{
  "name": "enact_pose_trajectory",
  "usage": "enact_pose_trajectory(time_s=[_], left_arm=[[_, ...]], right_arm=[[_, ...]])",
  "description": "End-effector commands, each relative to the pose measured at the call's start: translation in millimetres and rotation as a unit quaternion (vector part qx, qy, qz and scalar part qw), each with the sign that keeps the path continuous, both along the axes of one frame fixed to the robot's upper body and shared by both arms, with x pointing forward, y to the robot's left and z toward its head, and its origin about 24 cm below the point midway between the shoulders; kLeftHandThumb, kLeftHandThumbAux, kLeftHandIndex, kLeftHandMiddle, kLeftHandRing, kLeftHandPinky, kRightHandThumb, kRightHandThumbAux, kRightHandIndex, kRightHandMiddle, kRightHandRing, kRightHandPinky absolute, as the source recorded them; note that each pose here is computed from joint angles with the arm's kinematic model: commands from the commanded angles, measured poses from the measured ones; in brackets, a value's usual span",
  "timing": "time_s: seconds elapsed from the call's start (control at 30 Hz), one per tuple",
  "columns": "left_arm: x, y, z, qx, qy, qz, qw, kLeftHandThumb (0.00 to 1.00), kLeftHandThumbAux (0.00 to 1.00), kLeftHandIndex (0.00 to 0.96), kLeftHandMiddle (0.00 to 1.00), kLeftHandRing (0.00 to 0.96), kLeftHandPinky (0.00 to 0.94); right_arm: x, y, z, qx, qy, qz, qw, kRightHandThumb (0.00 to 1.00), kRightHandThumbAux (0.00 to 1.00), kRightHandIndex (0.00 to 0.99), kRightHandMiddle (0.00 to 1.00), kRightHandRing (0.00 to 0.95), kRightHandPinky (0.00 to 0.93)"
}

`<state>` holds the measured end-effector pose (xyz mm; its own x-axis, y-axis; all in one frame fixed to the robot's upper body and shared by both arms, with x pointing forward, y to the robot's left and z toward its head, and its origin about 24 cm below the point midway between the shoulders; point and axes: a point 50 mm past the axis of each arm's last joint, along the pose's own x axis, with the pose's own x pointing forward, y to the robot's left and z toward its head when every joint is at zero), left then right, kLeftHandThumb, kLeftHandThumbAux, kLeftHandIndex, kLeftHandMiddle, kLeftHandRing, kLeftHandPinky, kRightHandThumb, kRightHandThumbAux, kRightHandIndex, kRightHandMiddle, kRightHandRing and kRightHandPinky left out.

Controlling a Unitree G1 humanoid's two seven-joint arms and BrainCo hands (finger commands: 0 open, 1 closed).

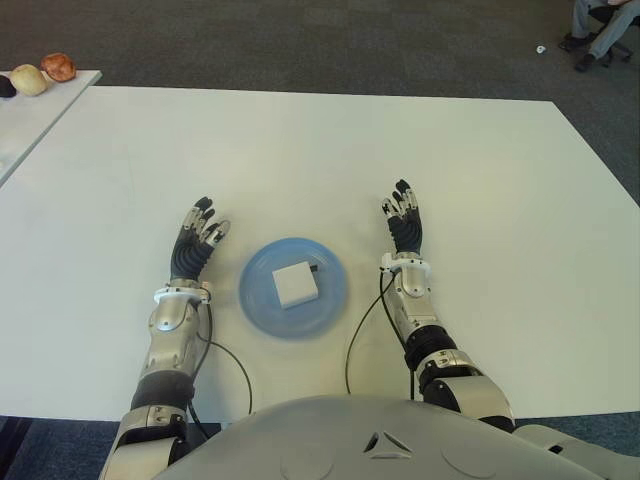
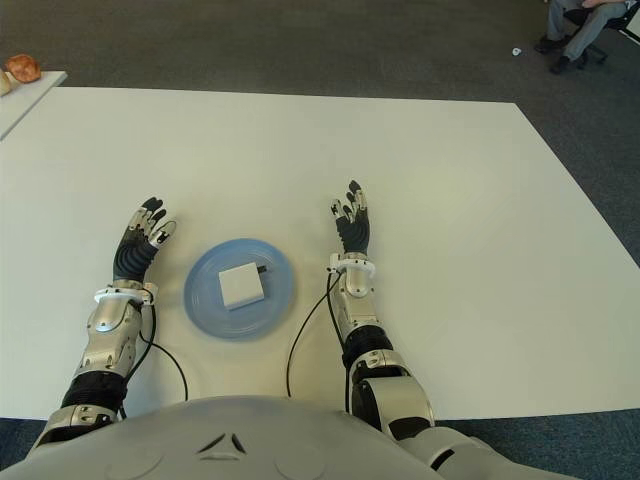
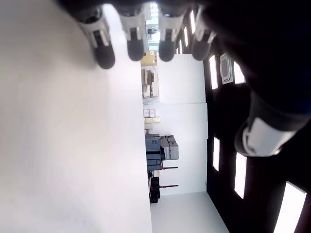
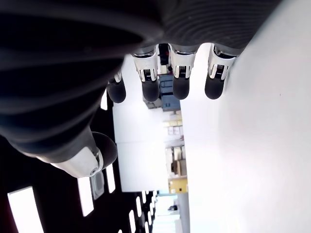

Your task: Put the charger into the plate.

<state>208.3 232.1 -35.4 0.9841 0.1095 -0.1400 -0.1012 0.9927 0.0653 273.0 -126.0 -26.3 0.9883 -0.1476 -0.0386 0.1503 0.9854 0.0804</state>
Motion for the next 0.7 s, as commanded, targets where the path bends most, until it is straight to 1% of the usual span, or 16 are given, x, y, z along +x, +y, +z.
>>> enact_pose_trajectory(time_s=[0.03,0.33,0.7], left_arm=[[-21.3,-6.6,-28.6,-0.022,0.081,-0.002,0.996,0.000,0.597,0.010,0.034,0.014,0.023],[-20.4,-8.2,-29.6,-0.023,0.083,-0.001,0.996,0.000,0.596,0.009,0.034,0.015,0.024],[-17.9,-13.5,-31.5,-0.024,0.084,-0.001,0.996,0.000,0.594,0.008,0.033,0.013,0.022]], right_arm=[[-22.9,23.7,-27.8,0.045,0.078,0.004,0.996,0.011,0.627,0.063,0.068,0.047,0.078],[-22.2,22.3,-28.6,0.041,0.080,0.010,0.996,0.006,0.623,0.058,0.065,0.046,0.081],[-20.0,17.1,-29.5,0.038,0.084,0.021,0.996,0.001,0.620,0.055,0.085,0.063,0.101]])
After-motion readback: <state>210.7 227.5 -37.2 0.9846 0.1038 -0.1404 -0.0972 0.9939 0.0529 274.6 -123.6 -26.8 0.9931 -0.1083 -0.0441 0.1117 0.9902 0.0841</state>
